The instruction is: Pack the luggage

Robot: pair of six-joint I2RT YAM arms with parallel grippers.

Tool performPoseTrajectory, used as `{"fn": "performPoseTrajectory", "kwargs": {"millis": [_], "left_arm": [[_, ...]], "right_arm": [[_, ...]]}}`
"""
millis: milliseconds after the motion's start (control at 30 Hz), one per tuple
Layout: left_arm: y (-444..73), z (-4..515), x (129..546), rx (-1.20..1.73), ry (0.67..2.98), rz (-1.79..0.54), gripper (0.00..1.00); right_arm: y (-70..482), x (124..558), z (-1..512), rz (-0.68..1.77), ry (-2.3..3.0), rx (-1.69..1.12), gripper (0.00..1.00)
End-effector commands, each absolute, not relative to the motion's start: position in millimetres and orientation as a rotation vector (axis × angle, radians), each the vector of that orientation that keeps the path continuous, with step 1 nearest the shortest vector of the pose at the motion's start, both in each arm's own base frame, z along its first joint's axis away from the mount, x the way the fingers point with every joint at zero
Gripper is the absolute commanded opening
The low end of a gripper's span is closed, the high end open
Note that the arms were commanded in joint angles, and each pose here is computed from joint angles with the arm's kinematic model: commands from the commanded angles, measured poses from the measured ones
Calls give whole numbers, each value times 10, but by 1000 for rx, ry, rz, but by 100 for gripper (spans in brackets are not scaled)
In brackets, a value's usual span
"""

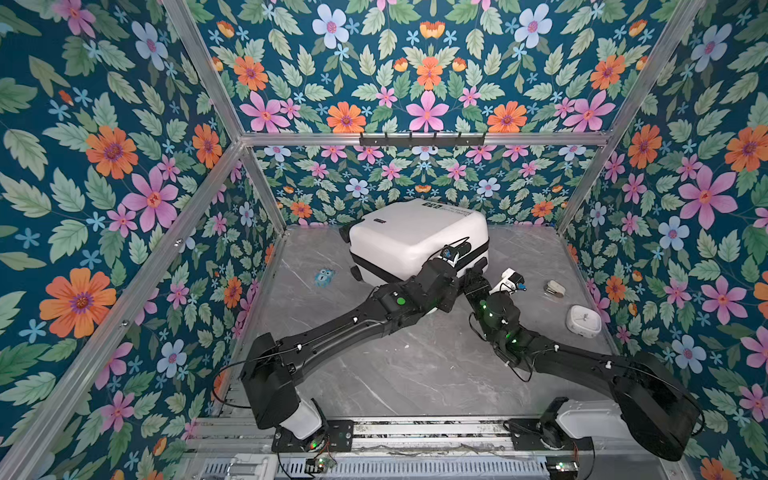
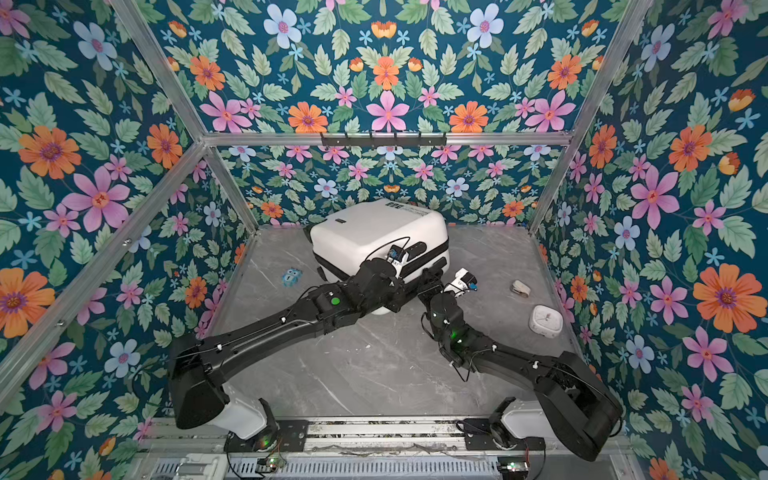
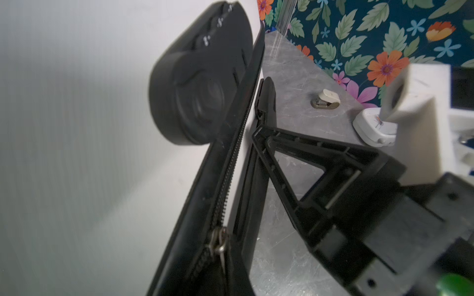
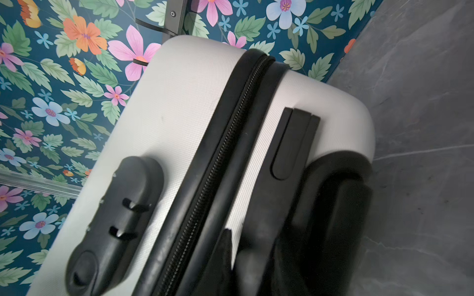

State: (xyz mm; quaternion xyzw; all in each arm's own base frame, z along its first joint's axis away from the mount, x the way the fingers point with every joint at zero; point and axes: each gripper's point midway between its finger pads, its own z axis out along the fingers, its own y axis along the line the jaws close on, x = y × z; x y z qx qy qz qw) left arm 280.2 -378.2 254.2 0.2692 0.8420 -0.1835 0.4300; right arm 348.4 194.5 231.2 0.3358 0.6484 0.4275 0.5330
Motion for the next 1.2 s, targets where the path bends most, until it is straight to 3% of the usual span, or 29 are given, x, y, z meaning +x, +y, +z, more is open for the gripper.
{"fn": "performPoseTrajectory", "kwargs": {"millis": [0,233,600,867,1167], "left_arm": [[-4290,3415,2836,648,1749,-767,0],[-3962,3412,2816,553,1817,-759,0],[-3328,3348,2724,206,1945,-814,0],[-3516,3438,2599,303,1923,-918,0],[-3708,3268,2528,399,1943,-909,0]], "right_arm": [[2525,3127,2745,1265,1585,373,0],[2407,2986,2880,1259,1557,335,0],[2780,2829,2859,1274,1587,242,0],[3135,2809,2806,1342,1614,208,0],[3089,2828,2632,1306,1653,242,0]]}}
